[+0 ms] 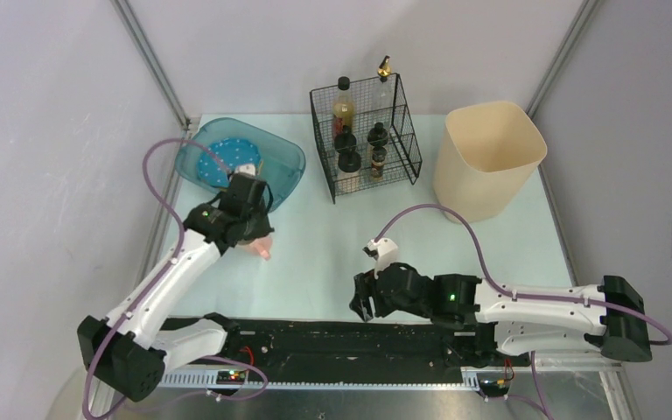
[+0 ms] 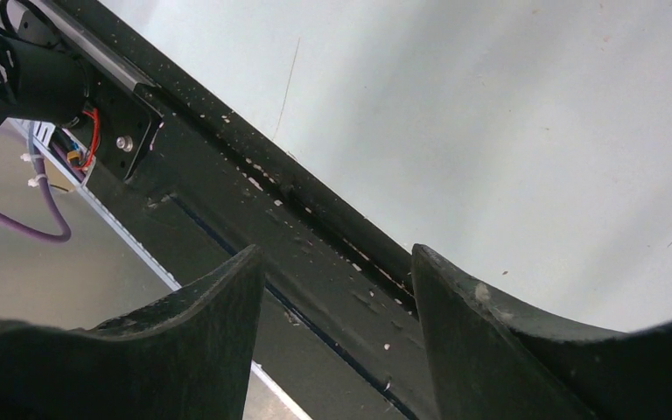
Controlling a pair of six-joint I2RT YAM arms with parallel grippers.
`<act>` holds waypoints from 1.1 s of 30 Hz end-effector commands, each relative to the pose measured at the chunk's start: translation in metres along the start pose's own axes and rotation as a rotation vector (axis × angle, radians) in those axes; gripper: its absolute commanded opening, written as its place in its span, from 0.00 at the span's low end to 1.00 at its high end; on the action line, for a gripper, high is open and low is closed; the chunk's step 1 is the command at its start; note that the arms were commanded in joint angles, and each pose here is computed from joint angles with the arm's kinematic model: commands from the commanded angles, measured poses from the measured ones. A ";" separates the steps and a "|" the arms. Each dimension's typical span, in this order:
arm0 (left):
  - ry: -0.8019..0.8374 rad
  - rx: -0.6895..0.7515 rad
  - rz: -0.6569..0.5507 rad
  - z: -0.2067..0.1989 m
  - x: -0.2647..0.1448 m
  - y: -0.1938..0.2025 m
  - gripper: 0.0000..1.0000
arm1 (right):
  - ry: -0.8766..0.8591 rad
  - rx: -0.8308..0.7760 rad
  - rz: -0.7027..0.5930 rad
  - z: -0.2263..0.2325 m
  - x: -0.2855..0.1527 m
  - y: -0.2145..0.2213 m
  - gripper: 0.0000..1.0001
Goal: Clear the kitchen counter
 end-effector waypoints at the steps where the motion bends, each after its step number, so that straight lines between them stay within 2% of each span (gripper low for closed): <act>1: 0.156 0.006 -0.160 -0.045 -0.056 -0.066 0.00 | 0.028 0.014 -0.022 -0.005 -0.003 -0.002 0.67; 5: 0.210 0.015 -0.215 -0.068 -0.087 -0.100 0.00 | 0.035 0.010 -0.026 -0.006 -0.002 -0.002 0.67; 12: 0.181 0.005 -0.264 -0.093 -0.086 -0.157 0.00 | 0.034 0.014 -0.036 -0.007 -0.007 -0.004 0.66; 23: 0.125 -0.116 -0.211 -0.108 -0.008 -0.230 0.00 | 0.027 0.036 -0.083 -0.011 -0.027 -0.007 0.66; 33: 0.037 -0.184 -0.131 -0.105 0.075 -0.241 0.00 | 0.029 0.018 -0.078 -0.013 -0.027 -0.003 0.67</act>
Point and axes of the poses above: each gripper's point midway between its finger pads, its own x axis out along the fingers, its own z axis along the line the jaws close on, y = z × x, the point moved 1 cm from there along -x, back along the fingers, and after that the axes turned 15 degrees about -x, right-handed, at the moved point
